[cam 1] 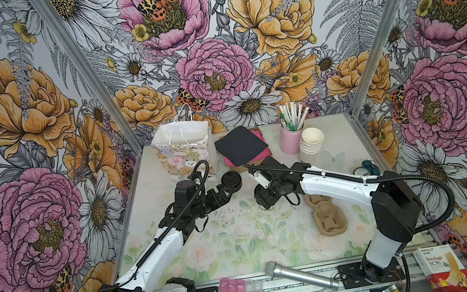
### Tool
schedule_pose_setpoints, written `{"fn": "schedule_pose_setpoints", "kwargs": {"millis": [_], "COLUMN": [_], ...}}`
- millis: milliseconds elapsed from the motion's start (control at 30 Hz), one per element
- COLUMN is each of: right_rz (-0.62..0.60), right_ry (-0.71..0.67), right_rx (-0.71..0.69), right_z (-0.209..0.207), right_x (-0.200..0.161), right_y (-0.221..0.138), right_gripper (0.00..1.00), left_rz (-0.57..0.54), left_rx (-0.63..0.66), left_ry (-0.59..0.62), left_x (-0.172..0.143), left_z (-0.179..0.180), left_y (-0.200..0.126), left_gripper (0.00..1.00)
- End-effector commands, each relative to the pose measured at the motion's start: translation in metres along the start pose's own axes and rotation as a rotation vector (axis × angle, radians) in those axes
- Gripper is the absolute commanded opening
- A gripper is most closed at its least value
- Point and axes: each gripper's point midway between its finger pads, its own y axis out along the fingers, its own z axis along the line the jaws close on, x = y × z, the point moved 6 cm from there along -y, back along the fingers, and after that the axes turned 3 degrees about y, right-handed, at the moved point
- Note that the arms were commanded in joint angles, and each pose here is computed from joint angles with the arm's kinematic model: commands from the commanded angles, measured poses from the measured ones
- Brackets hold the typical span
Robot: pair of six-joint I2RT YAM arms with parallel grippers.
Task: Pack a coffee takeout order
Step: Move the coffee cup to the center of the table.
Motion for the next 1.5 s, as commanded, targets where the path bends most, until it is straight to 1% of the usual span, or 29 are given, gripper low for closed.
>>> {"fn": "schedule_pose_setpoints", "kwargs": {"millis": [0, 167, 333, 433, 567, 733, 867, 1133, 1200, 1333, 1467], "right_rz": [-0.019, -0.005, 0.016, 0.022, 0.015, -0.038, -0.099, -0.196, -0.215, -0.251, -0.255], "right_ry": [0.014, 0.083, 0.138, 0.141, 0.125, 0.137, 0.147, 0.150, 0.157, 0.213, 0.243], "right_rx": [-0.050, -0.088, -0.098, -0.086, -0.059, -0.038, -0.031, 0.032, 0.024, -0.028, -0.099], "right_z": [-0.026, -0.063, -0.091, -0.099, -0.102, -0.108, -0.112, -0.102, -0.103, -0.114, -0.126], "right_x": [0.002, 0.003, 0.000, -0.001, -0.001, 0.010, 0.018, 0.028, 0.030, 0.031, 0.031], "right_y": [-0.007, -0.002, 0.006, 0.007, 0.005, -0.010, -0.031, -0.064, -0.072, -0.086, -0.089], "right_gripper": [0.84, 0.85, 0.86, 0.89, 0.98, 0.99, 0.99, 1.00, 1.00, 1.00, 0.99], "left_rz": [-0.022, -0.032, -0.039, -0.040, -0.042, -0.050, -0.055, -0.063, -0.061, -0.064, -0.069], "left_rx": [-0.023, -0.018, -0.012, -0.011, -0.008, -0.008, -0.006, -0.006, -0.010, -0.015, -0.023], "left_ry": [0.023, 0.023, 0.021, 0.022, 0.021, 0.024, 0.026, 0.030, 0.029, 0.032, 0.044], "left_x": [0.002, 0.003, 0.004, 0.005, 0.004, 0.005, 0.006, 0.008, 0.008, 0.009, 0.010], "left_z": [-0.002, -0.001, -0.001, -0.001, 0.000, -0.001, 0.000, 0.000, 0.001, 0.000, -0.001], "left_y": [-0.005, -0.009, -0.012, -0.013, -0.014, -0.016, -0.017, -0.017, -0.017, -0.017, -0.018], "left_gripper": [0.94, 0.95, 0.95, 0.95, 0.95, 0.95, 0.96, 0.96, 0.96, 0.96, 0.98]}}
